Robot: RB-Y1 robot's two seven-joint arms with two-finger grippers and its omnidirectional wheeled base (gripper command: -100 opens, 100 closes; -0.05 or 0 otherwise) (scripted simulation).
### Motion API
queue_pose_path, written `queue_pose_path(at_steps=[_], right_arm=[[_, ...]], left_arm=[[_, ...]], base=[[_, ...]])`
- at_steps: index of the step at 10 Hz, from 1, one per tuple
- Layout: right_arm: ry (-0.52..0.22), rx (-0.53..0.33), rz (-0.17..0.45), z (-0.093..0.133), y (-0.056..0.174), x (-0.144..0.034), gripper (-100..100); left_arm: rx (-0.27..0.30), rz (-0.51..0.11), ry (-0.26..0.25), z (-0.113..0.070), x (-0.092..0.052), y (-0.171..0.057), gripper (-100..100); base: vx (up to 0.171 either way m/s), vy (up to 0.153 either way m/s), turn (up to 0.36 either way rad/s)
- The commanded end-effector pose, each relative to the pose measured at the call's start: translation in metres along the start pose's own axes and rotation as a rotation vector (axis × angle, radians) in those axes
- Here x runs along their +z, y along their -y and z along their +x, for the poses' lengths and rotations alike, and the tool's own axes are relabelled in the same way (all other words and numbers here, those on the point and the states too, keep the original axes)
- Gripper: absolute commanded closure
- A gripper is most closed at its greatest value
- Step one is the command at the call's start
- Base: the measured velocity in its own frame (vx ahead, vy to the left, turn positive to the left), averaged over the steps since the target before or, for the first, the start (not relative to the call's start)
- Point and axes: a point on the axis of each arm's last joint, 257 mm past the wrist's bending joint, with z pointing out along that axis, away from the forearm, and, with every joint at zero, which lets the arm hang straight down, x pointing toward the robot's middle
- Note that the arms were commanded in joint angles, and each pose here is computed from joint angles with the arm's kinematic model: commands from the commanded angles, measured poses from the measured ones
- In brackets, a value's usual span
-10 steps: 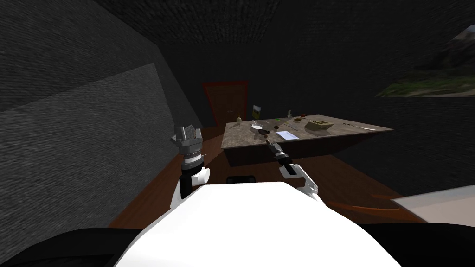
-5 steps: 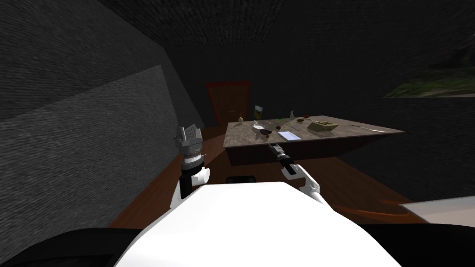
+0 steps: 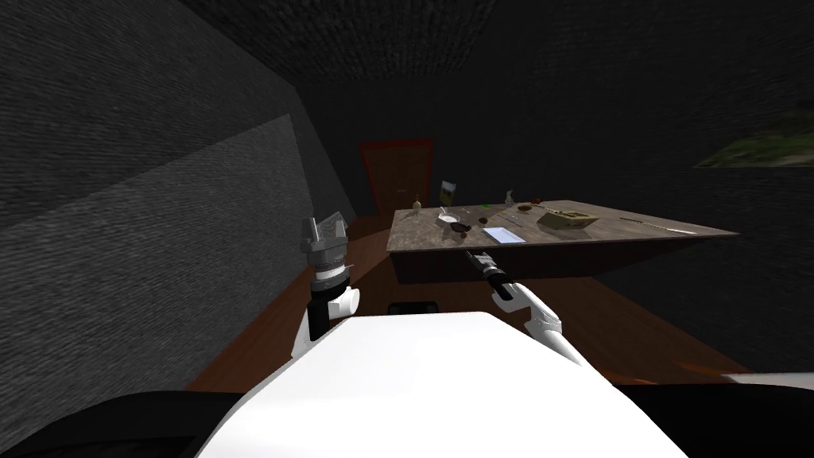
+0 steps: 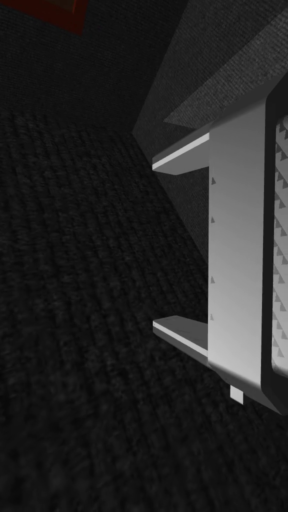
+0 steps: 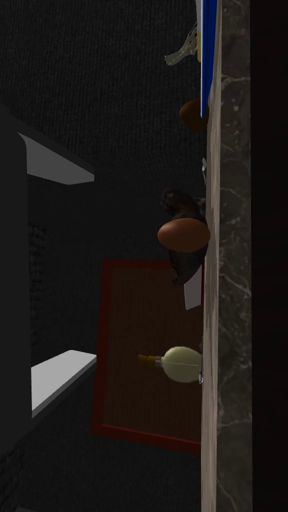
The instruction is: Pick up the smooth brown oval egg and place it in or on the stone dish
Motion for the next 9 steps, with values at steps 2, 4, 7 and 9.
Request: queue_pose_path(at_steps=[2,4,7,9], right_arm=[[-0.067,-0.099,0.073,0.016,0.042,-0.001,-100],[-0.112,-0.164,0.122,0.025,0.072,-0.004,-100],[-0.151,-0.218,0.162,0.032,0.098,-0.008,-100],[-0.185,-0.262,0.194,0.037,0.120,-0.014,-100]], left_arm=[[0.000,0.000,0.000,0.000,0.000,0.000,0],[0.000,0.000,0.000,0.000,0.000,0.000,0],[0.000,0.000,0.000,0.000,0.000,0.000,0],[0.000,0.000,0.000,0.000,0.000,0.000,0]], base=[[0.026,0.011,0.137],[0.055,0.002,0.117],[0.046,-0.002,0.080],[0.104,-0.008,0.137]])
